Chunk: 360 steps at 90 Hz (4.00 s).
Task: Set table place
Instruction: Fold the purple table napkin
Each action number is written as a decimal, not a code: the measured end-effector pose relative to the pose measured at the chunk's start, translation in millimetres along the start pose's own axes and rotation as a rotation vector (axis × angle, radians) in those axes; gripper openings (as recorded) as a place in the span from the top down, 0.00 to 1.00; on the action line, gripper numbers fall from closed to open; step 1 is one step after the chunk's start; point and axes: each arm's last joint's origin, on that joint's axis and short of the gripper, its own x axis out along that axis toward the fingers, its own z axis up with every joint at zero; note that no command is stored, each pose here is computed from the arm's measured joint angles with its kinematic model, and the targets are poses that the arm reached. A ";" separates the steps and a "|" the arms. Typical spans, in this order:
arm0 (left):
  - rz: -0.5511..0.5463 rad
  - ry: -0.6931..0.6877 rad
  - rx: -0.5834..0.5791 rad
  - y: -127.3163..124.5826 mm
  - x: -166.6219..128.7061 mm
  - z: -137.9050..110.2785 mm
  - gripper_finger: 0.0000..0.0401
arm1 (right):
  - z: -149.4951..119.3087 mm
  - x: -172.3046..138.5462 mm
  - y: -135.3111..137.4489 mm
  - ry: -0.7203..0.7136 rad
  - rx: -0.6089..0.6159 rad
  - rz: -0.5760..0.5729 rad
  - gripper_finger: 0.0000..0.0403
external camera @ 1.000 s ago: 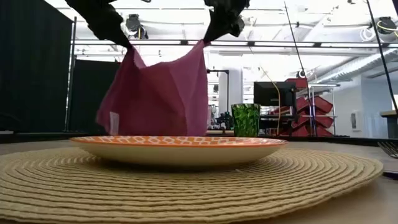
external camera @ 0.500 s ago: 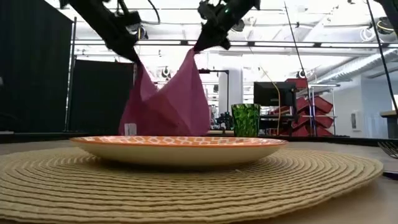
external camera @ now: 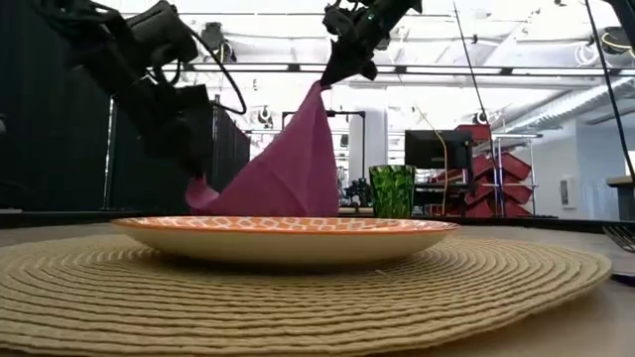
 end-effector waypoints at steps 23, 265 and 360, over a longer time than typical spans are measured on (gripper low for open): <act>-0.145 -0.001 0.014 -40.7 -21.0 -8.4 1.00 | -4.8 -25.7 -8.2 0.044 0.023 -0.066 1.00; -0.335 -0.032 0.066 -43.0 -30.1 -31.1 0.91 | 3.3 2.8 22.9 0.191 0.031 0.112 1.00; -0.066 -0.062 -0.028 -24.7 -22.3 -26.1 0.58 | 27.8 62.7 41.8 -0.081 0.008 0.239 1.00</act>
